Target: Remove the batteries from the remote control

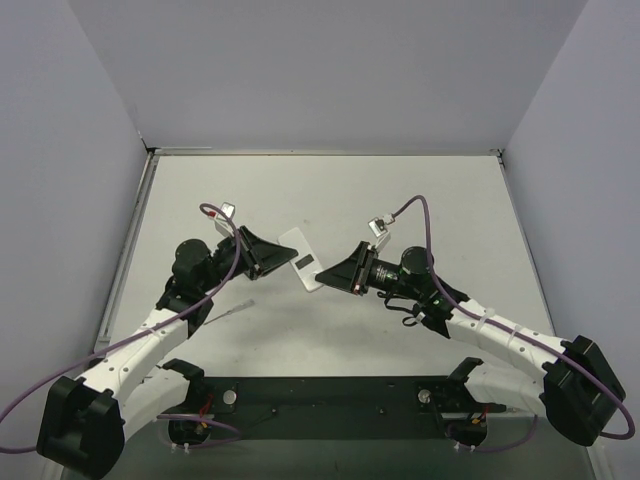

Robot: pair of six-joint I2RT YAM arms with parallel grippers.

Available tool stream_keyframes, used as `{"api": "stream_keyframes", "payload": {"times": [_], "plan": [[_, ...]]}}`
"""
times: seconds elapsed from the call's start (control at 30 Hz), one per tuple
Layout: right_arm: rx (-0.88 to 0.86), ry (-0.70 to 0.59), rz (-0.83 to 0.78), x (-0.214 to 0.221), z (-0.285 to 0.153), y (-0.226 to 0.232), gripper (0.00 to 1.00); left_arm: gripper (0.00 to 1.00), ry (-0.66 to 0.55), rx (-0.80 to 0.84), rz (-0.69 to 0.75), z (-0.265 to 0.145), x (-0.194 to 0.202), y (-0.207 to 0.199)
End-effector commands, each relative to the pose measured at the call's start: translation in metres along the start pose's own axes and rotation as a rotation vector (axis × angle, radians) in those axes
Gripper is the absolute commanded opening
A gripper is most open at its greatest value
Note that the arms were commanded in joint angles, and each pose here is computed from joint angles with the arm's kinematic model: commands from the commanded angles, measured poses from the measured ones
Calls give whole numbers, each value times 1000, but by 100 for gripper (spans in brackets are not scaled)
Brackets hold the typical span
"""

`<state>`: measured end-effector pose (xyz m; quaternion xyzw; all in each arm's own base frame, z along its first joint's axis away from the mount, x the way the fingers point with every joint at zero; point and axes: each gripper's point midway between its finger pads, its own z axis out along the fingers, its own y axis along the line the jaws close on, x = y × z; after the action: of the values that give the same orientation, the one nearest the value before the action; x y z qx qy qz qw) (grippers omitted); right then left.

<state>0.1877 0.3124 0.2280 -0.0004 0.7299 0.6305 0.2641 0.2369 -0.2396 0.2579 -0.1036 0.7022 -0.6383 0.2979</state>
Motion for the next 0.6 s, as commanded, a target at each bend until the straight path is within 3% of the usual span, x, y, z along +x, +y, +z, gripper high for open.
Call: {"api": "stream_keyframes", "payload": {"times": [0.0,0.17,0.27,0.57], "plan": [[-5,-15,-28,-7,-1,3,9,0,-41,53,62,-2,-7,-13],[66,-44,-3,-13,-4,-10,48,0,-50,10,82,1,-8,2],[183,-40,31,-12,-6,-30,61,0,-75,-30,106,3,-11,18],[319,-36,98,-10,-1,-65,72,0,-109,-135,156,10,-16,67]]}}
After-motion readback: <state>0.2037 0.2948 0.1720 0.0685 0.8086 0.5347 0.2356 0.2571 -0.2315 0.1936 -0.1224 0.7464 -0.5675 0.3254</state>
